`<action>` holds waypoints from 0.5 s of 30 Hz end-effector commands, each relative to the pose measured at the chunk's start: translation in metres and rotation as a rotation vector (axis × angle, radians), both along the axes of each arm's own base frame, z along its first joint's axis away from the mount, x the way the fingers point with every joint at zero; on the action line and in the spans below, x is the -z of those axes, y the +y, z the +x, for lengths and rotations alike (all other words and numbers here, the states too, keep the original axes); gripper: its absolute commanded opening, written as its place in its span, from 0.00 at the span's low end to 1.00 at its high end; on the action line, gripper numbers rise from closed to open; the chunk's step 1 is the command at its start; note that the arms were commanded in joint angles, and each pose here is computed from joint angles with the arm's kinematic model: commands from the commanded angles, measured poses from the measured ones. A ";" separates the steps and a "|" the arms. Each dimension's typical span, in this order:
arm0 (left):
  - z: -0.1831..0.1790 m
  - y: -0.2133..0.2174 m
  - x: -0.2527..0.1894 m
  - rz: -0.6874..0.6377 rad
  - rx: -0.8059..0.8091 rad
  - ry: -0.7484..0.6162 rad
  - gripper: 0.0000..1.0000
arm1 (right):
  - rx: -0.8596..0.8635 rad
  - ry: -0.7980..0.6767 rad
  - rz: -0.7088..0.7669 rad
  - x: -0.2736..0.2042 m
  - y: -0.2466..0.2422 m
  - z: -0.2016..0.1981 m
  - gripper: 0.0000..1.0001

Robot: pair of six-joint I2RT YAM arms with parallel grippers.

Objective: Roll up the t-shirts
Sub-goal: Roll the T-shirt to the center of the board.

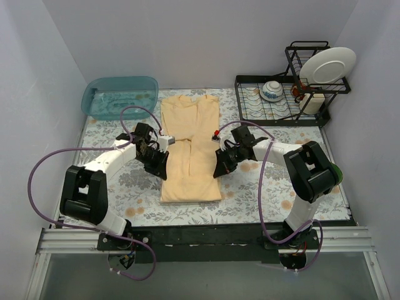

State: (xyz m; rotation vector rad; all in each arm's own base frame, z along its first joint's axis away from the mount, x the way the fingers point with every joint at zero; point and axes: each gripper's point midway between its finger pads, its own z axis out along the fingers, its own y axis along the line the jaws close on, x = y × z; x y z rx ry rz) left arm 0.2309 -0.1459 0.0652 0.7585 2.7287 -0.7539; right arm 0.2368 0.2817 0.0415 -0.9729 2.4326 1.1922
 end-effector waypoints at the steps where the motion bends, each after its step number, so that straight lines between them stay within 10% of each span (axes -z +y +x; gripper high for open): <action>1: 0.006 0.011 0.005 0.063 -0.063 -0.019 0.00 | 0.016 -0.030 0.044 -0.013 0.007 0.007 0.01; 9: 0.019 0.026 0.020 0.180 -0.123 -0.003 0.03 | 0.058 -0.046 -0.038 0.001 -0.002 0.017 0.04; 15: 0.046 0.012 -0.040 0.066 -0.046 -0.242 0.37 | 0.067 -0.187 -0.004 -0.043 -0.009 0.042 0.34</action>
